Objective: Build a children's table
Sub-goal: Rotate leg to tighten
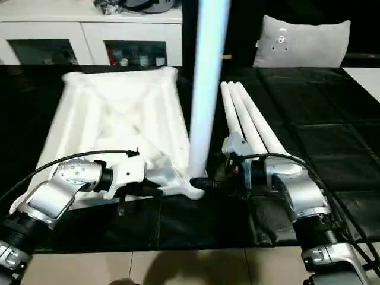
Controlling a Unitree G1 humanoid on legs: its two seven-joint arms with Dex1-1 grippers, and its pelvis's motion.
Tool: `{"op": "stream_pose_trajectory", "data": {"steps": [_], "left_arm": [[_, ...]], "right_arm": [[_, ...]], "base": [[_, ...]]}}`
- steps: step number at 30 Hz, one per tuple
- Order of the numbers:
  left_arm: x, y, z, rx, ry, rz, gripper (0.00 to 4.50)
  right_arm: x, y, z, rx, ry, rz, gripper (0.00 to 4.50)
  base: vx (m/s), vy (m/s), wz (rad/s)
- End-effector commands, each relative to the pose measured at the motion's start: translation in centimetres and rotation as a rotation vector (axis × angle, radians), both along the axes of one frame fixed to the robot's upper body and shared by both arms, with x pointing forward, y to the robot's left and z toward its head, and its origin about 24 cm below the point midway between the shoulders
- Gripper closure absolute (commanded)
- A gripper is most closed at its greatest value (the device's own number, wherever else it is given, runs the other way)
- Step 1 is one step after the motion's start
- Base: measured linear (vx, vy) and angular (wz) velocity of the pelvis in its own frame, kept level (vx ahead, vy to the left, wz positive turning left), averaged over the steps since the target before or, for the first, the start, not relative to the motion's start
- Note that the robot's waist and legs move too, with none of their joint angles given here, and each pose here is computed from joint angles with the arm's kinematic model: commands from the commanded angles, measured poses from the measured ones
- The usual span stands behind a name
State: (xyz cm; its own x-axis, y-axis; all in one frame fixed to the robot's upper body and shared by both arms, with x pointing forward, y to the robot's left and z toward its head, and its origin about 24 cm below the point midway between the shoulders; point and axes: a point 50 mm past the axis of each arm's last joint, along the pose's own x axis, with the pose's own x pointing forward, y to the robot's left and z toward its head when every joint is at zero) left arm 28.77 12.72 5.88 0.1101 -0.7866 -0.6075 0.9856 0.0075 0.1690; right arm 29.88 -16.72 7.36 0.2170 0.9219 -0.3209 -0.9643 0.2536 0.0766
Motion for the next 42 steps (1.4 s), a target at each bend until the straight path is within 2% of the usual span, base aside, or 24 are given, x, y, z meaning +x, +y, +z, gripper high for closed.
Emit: {"op": "stream_pose_trajectory", "data": {"steps": [1,4,5,10,11,14,15,17,19,20,22,25,29,31,32,33,34,35,36,38,41,42], "left_arm": [[-1.2,-0.5,-1.6,0.076,0.077,-0.107,4.5],[-1.2,-0.5,-1.6,0.077,0.078,-0.116,4.5],[-1.2,-0.5,-1.6,0.077,0.078,-0.117,4.5],[-1.3,-0.2,-1.8,0.079,0.087,-0.115,4.5],[-1.3,-0.2,-1.8,0.079,0.088,-0.114,4.5],[-1.3,0.1,-1.9,0.066,0.102,-0.095,4.5],[-1.4,0.1,-1.9,0.044,0.118,-0.067,4.5],[-1.5,0.1,-1.9,0.032,0.125,-0.048,4.5],[-1.5,-0.3,-1.7,-0.036,0.153,0.077,4.5],[-1.5,-0.3,-1.7,-0.036,0.153,0.077,4.5],[-1.4,-0.7,-1.7,-0.07,0.174,0.169,4.5],[-1.0,-2.4,-1.5,-0.152,0.185,0.353,4.5],[-0.4,-4.4,-1.3,-0.234,0.202,0.48,4.5],[1.0,-5.9,-0.8,-0.293,0.16,0.655,4.5],[1.0,-5.9,-0.8,-0.293,0.16,0.655,4.5],[2.3,-6.3,-0.4,-0.329,0.112,0.772,4.5],[2.7,-6.4,-0.2,-0.34,0.091,0.824,4.5],[2.8,-6.4,-0.2,-0.341,0.086,0.831,4.5],[3.5,-6.5,0.3,-0.345,0.046,0.88,4.5],[3.6,-6.6,0.5,-0.33,0.031,0.875,4.5],[3.4,-6.4,0.2,-0.286,0.021,0.843,4.5],[3.2,-6.2,0.0,-0.276,0.023,0.834,4.5]], "right_arm": [[0.1,0.2,0.4,0.014,0.014,0.035,1.18],[0.1,0.1,0.4,0.012,0.024,0.047,1.4],[0.1,0.1,0.4,0.013,0.029,0.051,1.62],[-0.2,0.0,0.2,0.02,0.069,0.074,1.91],[-0.3,0.0,0.1,0.021,0.071,0.075,2.11],[-0.5,0.2,-0.1,0.04,0.09,0.081,2.16],[-0.7,0.5,-0.1,0.062,0.106,0.08,2.38],[-0.8,0.7,-0.2,0.07,0.11,0.07,2.45],[-0.2,2.2,-0.9,0.054,0.099,-0.064,2.47],[-0.2,2.2,-0.9,0.054,0.099,-0.064,2.5],[0.4,3.4,-1.3,0.072,0.103,-0.168,2.52],[1.5,5.7,-2.0,0.113,0.129,-0.359,2.53],[2.1,7.1,-3.0,0.108,0.159,-0.511,2.54],[3.0,7.7,-3.8,0.084,0.165,-0.709,2.54],[3.0,7.7,-3.8,0.084,0.165,-0.709,2.54],[3.4,7.8,-4.0,0.09,0.159,-0.794,2.54],[3.6,7.9,-4.0,0.092,0.152,-0.82,1.98],[3.6,7.9,-3.9,0.099,0.151,-0.821,1.98],[3.7,8.2,-3.5,0.152,0.143,-0.835,1.84],[3.7,8.2,-3.0,0.188,0.136,-0.828,1.78],[3.6,7.9,-2.7,0.199,0.115,-0.808,1.46],[3.5,7.5,-2.8,0.174,0.097,-0.806,1.41]], "base": [[0.0,0.0,0.0],[0.0,0.0,0.0],[0.0,0.0,0.0],[0.0,0.0,0.0],[0.0,0.0,0.0],[0.0,0.0,0.0],[0.0,0.0,0.0],[0.0,0.0,0.0],[0.0,0.0,0.0],[0.0,0.0,0.0],[0.0,0.0,0.0],[0.0,0.0,0.0],[0.0,0.0,0.0],[0.0,0.0,0.0],[0.0,0.0,0.0],[0.0,0.0,0.0],[0.0,0.0,0.0],[0.0,0.0,0.0],[0.0,0.0,0.0],[0.0,0.0,0.0],[0.0,0.0,0.0],[0.0,0.0,0.0]]}}
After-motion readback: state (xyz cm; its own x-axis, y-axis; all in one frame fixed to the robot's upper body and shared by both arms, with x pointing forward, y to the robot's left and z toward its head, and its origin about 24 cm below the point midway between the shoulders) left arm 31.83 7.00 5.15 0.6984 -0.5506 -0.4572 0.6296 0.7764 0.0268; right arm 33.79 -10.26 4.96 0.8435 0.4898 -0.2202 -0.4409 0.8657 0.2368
